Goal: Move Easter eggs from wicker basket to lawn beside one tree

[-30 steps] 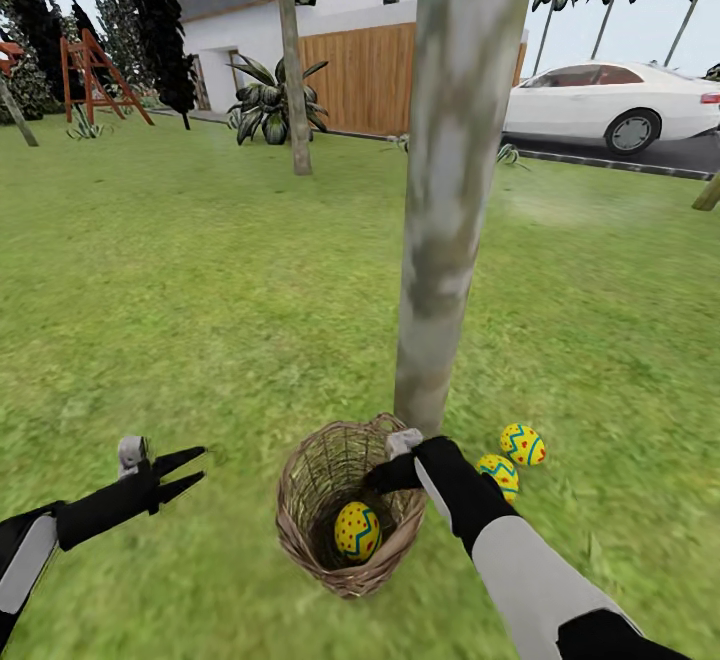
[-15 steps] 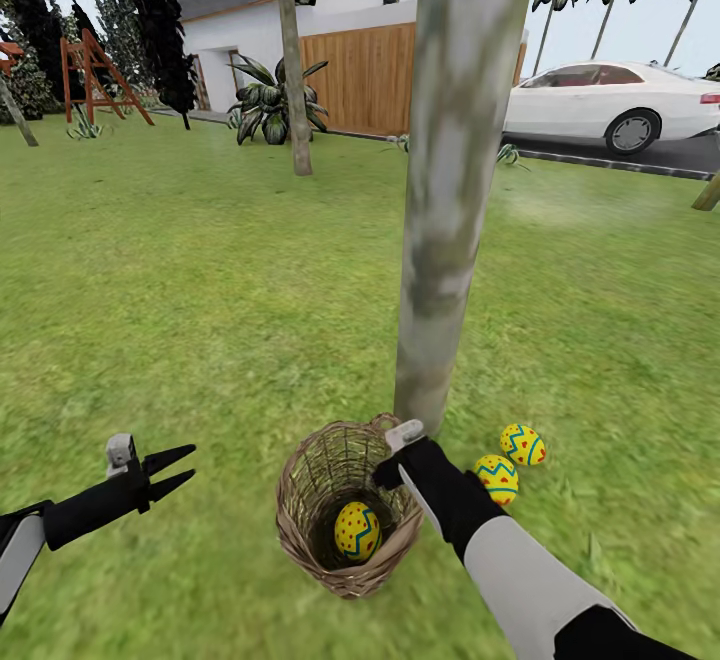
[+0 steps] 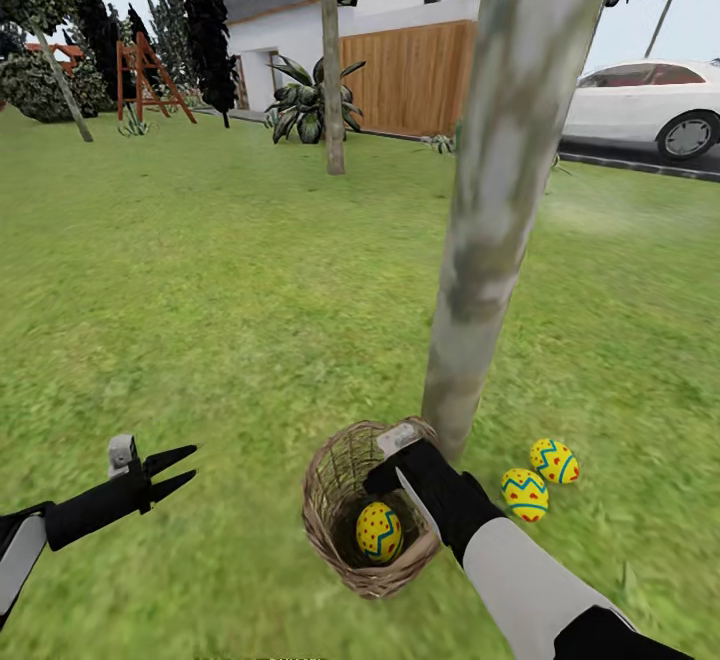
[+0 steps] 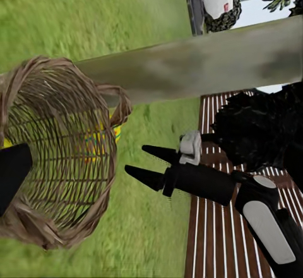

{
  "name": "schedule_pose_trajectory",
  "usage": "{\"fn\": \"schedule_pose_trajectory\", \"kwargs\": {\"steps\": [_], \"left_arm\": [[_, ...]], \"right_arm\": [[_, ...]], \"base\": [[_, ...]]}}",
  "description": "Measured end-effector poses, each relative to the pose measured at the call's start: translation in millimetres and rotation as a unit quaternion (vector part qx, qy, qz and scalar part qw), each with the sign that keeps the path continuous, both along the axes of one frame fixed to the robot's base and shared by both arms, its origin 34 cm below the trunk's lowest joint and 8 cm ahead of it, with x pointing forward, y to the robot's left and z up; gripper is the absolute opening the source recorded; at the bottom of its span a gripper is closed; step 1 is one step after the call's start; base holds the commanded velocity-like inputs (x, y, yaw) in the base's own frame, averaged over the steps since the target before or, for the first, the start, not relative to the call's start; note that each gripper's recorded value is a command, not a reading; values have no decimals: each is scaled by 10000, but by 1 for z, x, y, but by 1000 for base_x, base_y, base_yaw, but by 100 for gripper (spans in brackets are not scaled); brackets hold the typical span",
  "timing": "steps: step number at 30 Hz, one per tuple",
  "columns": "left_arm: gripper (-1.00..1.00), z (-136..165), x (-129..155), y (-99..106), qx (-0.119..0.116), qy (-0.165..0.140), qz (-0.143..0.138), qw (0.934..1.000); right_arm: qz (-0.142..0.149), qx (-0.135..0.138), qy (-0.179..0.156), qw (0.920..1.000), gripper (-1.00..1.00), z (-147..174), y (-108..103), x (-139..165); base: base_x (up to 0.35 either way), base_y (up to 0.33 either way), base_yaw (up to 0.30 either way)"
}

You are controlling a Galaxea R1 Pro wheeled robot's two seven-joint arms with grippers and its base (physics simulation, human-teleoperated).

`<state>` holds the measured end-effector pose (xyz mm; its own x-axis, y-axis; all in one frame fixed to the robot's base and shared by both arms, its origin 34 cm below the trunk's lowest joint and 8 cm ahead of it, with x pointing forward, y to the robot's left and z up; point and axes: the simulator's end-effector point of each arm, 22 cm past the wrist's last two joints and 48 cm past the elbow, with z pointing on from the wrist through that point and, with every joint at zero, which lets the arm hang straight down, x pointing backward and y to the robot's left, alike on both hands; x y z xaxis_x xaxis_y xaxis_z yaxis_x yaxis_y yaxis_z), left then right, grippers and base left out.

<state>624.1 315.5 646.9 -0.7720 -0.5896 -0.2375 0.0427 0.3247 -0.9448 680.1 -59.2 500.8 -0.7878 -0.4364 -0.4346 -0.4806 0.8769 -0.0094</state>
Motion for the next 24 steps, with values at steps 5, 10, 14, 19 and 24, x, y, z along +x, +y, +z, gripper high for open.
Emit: {"fn": "schedule_pose_trajectory", "kwargs": {"steps": [5,10,14,19,24], "left_arm": [[100,0,0,-1,-5,1,-1,10000],[100,0,0,-3,-25,2,-12,10000],[100,-1,0,-6,-38,11,-34,10000],[100,-2,-1,-7,-48,20,-41,10000],[100,-2,-1,-7,-52,19,-38,10000]], "right_arm": [[54,-29,-116,9999,100,0,1,2],[-86,-239,-320,9992,100,3,-10,13],[-486,-1046,-617,9914,100,17,-55,48],[-713,-1581,-599,9830,100,25,-92,68],[-1375,-1346,-437,9803,100,31,-99,74]], "base": [[0,0,185],[0,0,17],[0,0,1],[0,0,0],[0,0,0]]}}
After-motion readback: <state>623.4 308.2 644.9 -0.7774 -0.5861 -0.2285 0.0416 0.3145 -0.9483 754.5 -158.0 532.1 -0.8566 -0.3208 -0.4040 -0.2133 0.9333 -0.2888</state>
